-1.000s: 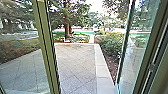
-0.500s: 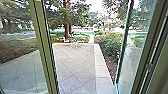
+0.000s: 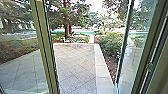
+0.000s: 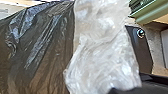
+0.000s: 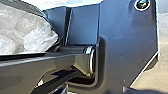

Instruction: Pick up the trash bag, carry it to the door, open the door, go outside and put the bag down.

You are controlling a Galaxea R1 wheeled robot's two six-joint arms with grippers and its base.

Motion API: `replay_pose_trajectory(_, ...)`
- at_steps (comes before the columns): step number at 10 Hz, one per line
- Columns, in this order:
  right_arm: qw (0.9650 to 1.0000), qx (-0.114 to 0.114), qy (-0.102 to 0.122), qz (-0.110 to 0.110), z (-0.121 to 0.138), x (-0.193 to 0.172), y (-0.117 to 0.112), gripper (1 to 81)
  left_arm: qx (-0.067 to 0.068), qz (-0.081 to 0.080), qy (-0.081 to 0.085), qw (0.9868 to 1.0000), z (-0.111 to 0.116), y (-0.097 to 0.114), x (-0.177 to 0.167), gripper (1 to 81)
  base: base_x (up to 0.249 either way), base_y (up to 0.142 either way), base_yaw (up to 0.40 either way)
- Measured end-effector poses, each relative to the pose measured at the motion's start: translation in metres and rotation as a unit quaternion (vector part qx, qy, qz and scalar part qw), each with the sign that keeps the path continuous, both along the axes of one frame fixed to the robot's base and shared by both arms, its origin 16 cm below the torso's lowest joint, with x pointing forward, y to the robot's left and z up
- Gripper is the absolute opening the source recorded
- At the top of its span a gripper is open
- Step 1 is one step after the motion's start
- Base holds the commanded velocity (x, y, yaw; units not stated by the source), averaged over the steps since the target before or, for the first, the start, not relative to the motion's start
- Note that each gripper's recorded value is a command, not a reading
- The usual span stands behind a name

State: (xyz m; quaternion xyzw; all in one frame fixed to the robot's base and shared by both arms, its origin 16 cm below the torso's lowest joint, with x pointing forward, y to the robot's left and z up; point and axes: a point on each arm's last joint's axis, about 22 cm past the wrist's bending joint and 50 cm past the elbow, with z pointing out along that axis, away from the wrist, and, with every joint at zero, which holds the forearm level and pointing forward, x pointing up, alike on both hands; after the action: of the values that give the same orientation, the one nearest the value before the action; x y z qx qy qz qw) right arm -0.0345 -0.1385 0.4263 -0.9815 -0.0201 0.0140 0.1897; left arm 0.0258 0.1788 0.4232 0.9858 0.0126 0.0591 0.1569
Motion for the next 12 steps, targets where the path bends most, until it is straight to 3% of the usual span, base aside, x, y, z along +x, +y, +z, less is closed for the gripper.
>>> replay_pose_trajectory(5, 1.0, -0.001, 0.006, 0.001, 0.0, -0.01, 0.0, 81.1, 0.0, 0.001, 0.007, 1.0, -0.001, 0.0, -0.012, 1.0, 0.078, 0.0, 0.0)
replay_pose_trajectory(7, 1.0, 0.0, -0.001, 0.0, 0.0, -0.002, 0.001, 81.1, 0.0, 0.003, -0.006, 1.0, 0.001, 0.0, 0.004, 1.0, 0.125, 0.0, 0.0)
replay_pose_trajectory(12, 1.0, -0.001, 0.002, 0.0, 0.0, -0.006, 0.0, 81.1, 0.0, 0.002, -0.001, 1.0, 0.0, 0.0, -0.002, 1.0, 0.15, 0.0, 0.0)
